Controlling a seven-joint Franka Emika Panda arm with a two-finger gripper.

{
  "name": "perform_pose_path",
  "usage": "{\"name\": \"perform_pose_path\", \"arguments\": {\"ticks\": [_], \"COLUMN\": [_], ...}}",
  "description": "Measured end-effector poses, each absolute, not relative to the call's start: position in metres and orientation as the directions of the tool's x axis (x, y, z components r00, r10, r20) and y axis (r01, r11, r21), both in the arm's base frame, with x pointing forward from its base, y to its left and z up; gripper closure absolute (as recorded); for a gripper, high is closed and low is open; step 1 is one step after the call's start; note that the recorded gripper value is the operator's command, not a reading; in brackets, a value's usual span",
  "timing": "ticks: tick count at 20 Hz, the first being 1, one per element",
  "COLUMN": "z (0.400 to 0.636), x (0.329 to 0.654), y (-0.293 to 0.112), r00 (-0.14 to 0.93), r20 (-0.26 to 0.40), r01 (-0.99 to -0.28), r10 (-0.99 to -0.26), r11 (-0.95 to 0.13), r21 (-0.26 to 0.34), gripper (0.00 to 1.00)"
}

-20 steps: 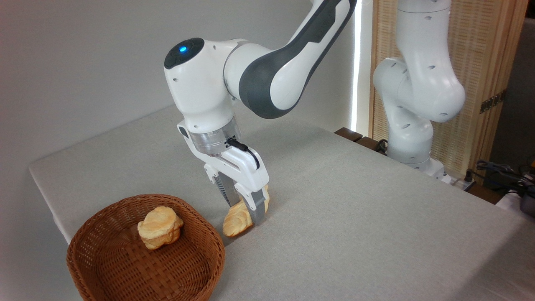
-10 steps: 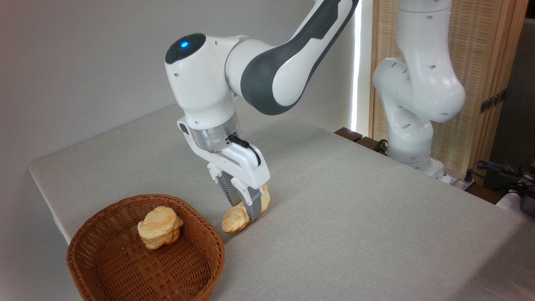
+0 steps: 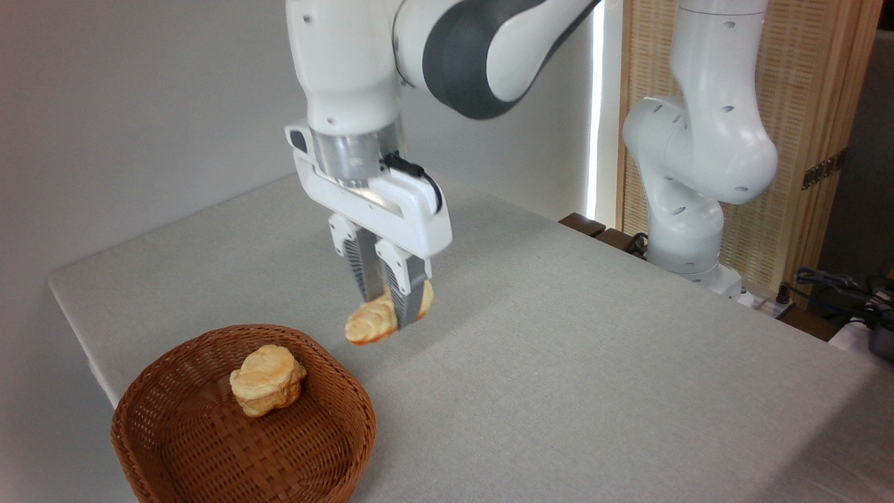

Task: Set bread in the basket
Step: 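Lift the bread loaf and carry it over the woven basket, then lower the loaf into the basket and open the gripper, then raise the open gripper up away from the basket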

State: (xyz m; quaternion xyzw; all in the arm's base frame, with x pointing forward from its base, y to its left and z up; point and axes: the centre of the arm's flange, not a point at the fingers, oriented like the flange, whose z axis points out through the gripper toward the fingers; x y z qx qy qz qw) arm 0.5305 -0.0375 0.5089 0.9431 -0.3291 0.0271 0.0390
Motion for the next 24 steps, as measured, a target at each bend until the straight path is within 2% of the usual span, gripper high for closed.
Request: {"name": "perform_pose_path", "arguments": {"ticks": [3,5,6,8,10,14,24], "z": [0.534,0.543,0.544,0.543,0.538,0.535,0.518], "x": [0.547,0.558,0.565,0.577,0.589,0.603,0.610], "y": [-0.039,-0.040,-0.041,-0.041,-0.043,-0.043,-0.045], "r00": [0.771,0.762,0.756,0.741,0.730,0.729,0.742], "r20": [0.181,0.243,0.271,0.325,0.383,0.493,0.487], "r01": [-0.618,-0.608,-0.602,-0.587,-0.564,-0.505,-0.496], "r10": [-0.610,-0.600,-0.596,-0.588,-0.566,-0.475,-0.460], "r11": [-0.786,-0.792,-0.795,-0.802,-0.815,-0.859,-0.866], "r21": [-0.013,-0.049,-0.071,-0.113,-0.131,-0.081,-0.062], "gripper": [0.44,0.43,0.36,0.00,0.00,0.00,0.00]}}
